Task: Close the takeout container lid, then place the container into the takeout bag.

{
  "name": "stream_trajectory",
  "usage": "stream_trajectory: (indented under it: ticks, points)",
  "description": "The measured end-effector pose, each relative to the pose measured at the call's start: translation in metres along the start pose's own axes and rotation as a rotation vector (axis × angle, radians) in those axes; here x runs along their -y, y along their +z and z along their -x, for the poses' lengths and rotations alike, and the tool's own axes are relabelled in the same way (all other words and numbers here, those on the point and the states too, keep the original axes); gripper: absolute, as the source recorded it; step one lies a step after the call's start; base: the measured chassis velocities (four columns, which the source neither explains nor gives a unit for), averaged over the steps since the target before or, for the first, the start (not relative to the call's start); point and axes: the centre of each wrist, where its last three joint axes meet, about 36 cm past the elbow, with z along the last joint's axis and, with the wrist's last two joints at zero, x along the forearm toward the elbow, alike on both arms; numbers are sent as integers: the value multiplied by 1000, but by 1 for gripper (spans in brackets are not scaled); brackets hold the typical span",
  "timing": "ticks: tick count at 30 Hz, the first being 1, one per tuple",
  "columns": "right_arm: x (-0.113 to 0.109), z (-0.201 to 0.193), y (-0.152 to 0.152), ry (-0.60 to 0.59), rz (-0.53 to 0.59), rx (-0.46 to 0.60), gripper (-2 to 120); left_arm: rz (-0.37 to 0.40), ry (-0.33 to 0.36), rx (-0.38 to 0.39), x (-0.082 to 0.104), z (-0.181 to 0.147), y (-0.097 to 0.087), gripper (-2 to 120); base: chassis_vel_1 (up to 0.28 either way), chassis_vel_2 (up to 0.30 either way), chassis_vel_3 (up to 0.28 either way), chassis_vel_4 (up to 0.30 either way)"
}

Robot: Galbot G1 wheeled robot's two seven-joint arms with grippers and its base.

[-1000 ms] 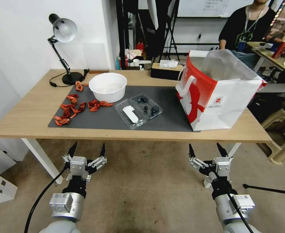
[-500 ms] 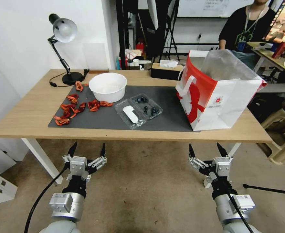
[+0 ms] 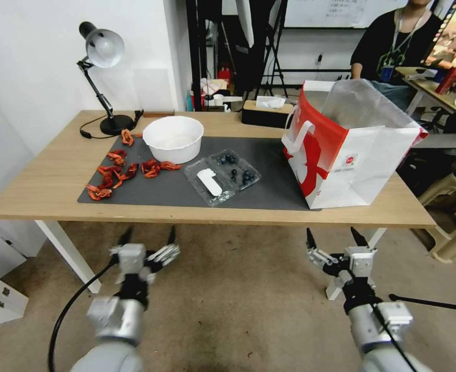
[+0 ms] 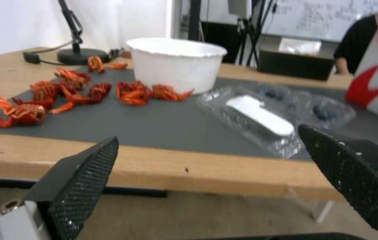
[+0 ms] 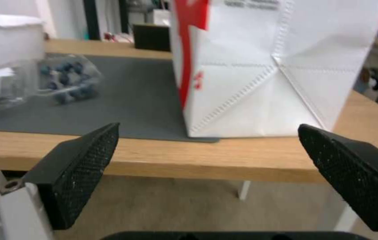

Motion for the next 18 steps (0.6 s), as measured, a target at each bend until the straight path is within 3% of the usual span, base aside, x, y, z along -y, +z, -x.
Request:
stream_trajectory:
  ticks: [6,18]
  points:
    - [14,8,-20,-4,53,-34,100,-4,-19,46,-4,-1,4,100,0,0,0,0]
    - [1,22,-45,-102,127,44,100,11,-19,88,-12,2,2,100,0,0,0,0]
